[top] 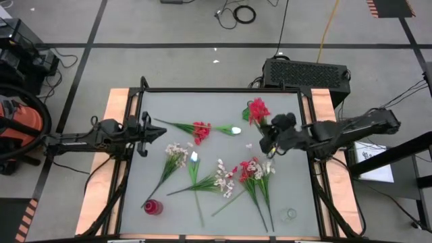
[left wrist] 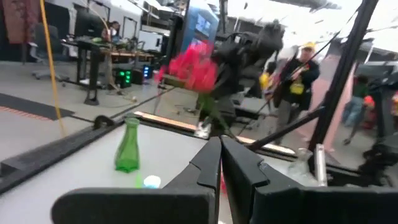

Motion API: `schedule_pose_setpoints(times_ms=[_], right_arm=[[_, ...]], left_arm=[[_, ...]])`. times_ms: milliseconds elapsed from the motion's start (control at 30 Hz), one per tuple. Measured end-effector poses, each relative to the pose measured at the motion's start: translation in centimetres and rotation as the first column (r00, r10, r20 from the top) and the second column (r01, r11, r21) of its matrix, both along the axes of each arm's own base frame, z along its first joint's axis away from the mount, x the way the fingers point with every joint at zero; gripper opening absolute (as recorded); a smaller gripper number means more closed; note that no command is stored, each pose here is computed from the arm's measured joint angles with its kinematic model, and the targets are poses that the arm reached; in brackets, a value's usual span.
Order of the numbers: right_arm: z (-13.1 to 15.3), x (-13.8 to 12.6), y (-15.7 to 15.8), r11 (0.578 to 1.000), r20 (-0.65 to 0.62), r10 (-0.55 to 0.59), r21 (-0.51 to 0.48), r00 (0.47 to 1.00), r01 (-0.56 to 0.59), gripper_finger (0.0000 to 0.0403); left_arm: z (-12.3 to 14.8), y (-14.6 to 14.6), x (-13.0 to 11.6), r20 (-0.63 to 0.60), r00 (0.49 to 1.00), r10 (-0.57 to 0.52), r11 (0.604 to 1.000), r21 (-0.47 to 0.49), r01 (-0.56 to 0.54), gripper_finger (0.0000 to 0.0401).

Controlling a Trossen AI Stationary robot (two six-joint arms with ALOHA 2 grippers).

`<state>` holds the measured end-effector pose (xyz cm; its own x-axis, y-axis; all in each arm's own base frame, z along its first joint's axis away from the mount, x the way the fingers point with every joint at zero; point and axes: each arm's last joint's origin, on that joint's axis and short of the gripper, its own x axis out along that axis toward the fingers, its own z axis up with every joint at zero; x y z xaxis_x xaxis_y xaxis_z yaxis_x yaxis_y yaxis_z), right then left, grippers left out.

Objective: Sort flowers into vase by color
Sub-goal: Put the right red flowers into the green vase

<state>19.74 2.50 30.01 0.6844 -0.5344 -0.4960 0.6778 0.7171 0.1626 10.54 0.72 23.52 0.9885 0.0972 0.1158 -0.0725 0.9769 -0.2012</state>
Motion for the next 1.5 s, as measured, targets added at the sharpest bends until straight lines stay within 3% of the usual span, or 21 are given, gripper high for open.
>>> schedule_pose_setpoints(times_ms=[100, 233, 367, 533, 867, 1033, 1333, 1500], right_arm=[[2.9, 0.3, 0.0, 0.987, 0.15, 0.098, -0.144, 0.984, -0.077, 0.0008], [5.6, 0.4, 0.0, 0.925, 0.221, 0.21, -0.361, 0.952, -0.12, 0.0007], [7.3, 0.2, -0.5, 0.874, 0.277, 0.271, -0.471, 0.922, -0.115, 0.0007], [7.4, 1.0, -1.4, 0.854, 0.295, 0.36, -0.485, 0.885, -0.186, 0.0007], [4.2, 5.5, -1.4, 0.843, 0.199, 0.395, -0.467, 0.897, -0.268, 0.0008], [3.8, 7.2, -1.1, 0.811, 0.243, 0.471, -0.497, 0.848, -0.309, 0.0008], [4.1, 7.7, -1.0, 0.795, 0.289, 0.509, -0.519, 0.811, -0.314, 0.0008], [4.0, 7.7, -0.9, 0.795, 0.286, 0.509, -0.518, 0.812, -0.316, 0.0008]], left_arm=[[0.9, 0.1, 1.1, -0.031, 0.999, 0.006, 1.0, 0.029, -0.005, 0.002], [2.1, 0.2, 2.9, -0.04, 0.999, 0.006, 0.998, 0.057, -0.004, 0.002], [3.2, 0.3, 4.8, -0.038, 0.999, 0.0, 0.999, 0.052, 0.002, 0.0033], [4.6, 0.4, 7.3, -0.02, 1.0, -0.001, 0.999, 0.049, 0.002, 0.0079], [7.0, 0.6, 13.1, -0.02, 0.998, -0.053, 0.997, 0.053, 0.054, 0.0131], [7.4, 0.7, 15.9, -0.051, 0.997, -0.062, 0.996, 0.056, 0.065, 0.0159], [6.1, 1.3, 19.1, -0.122, 0.99, -0.064, 0.996, 0.061, 0.072, 0.0267], [6.0, 1.7, 20.4, -0.075, 0.992, -0.106, 0.99, 0.081, 0.112, 0.0293]])
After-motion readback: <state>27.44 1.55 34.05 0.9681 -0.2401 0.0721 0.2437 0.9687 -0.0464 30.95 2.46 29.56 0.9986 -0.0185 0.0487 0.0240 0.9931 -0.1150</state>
